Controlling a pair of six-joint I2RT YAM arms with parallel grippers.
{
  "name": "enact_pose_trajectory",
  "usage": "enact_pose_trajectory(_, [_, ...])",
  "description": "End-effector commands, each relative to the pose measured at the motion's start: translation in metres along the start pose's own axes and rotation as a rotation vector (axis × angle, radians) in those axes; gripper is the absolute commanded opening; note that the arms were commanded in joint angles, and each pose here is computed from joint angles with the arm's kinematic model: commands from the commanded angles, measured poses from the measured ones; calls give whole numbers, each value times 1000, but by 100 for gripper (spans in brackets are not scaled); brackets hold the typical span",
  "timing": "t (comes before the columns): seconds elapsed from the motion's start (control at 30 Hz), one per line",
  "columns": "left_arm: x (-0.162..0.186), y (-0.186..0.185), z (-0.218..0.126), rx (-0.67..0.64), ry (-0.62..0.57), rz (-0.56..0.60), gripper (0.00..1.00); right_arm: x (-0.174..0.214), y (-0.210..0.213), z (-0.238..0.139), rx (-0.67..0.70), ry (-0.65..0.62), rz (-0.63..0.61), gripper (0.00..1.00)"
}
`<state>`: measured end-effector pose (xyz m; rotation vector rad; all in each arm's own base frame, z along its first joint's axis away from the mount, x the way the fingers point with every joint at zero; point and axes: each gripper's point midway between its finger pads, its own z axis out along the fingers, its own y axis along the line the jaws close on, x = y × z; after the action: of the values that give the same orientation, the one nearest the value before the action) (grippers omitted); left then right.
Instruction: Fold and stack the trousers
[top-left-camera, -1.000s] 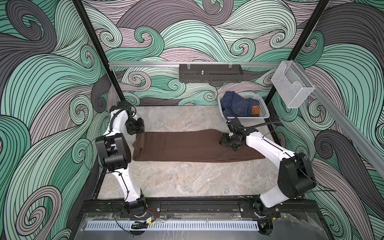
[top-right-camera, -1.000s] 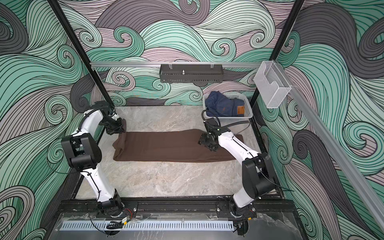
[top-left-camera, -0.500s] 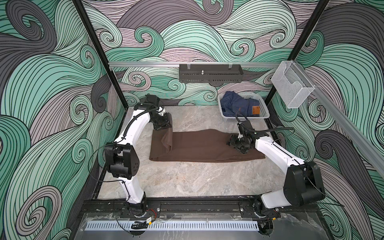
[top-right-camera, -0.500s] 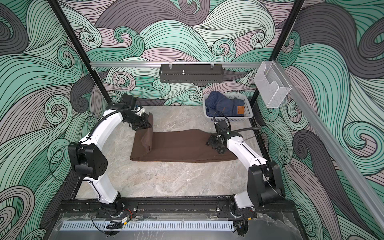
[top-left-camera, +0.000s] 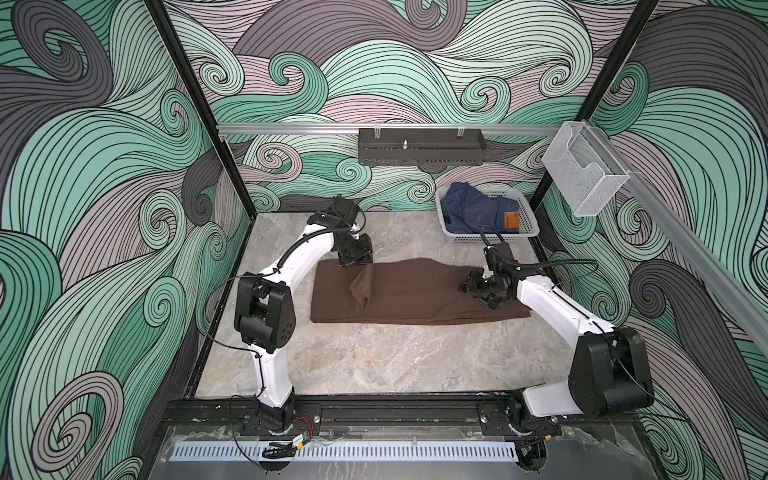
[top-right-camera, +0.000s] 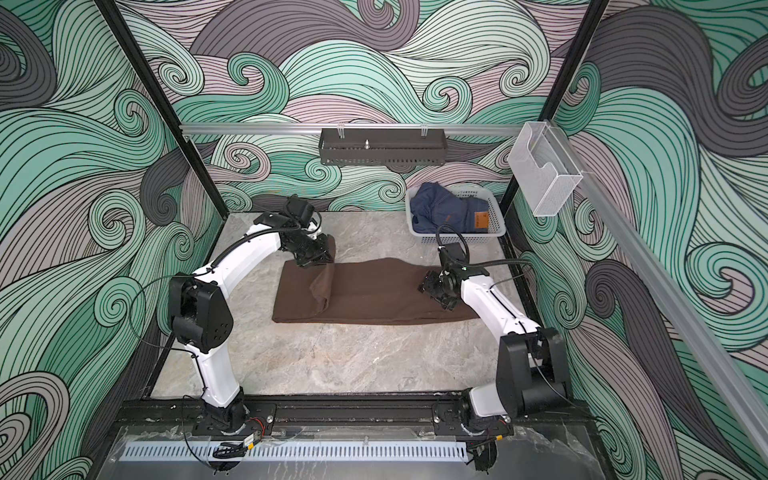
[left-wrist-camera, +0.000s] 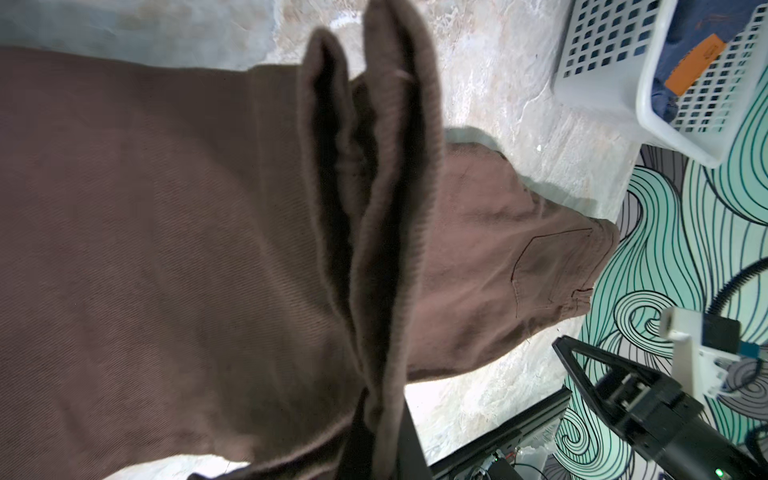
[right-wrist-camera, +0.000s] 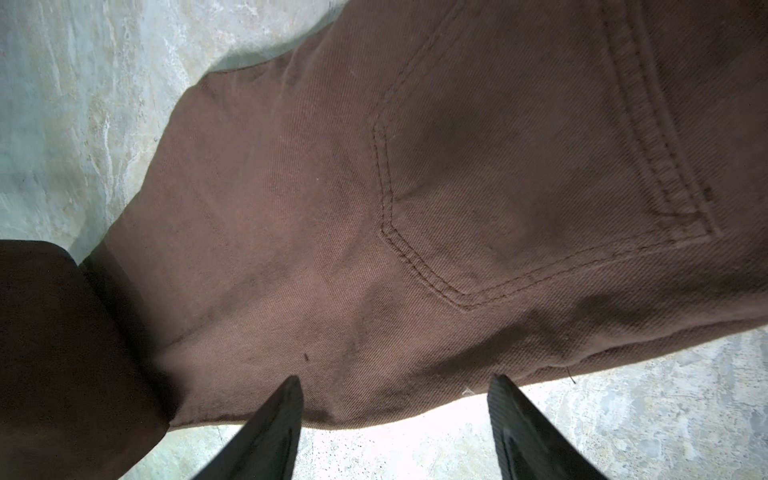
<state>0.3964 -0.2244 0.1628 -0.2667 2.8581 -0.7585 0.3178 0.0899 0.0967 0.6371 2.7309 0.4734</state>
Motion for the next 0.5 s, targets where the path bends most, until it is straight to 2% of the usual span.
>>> enact_pose_trajectory(0.0, [-12, -19, 2, 20, -48, 0, 0, 2, -2, -3, -11, -1, -14, 72])
enact_pose_trajectory(0.27, [-10, -32, 22, 22, -29, 5, 0, 1, -7, -1, -4, 3, -9, 72])
enact_pose_trajectory(0.47, [-7, -29, 47, -1, 3, -20, 0, 0, -8, -1, -4, 9, -7, 72])
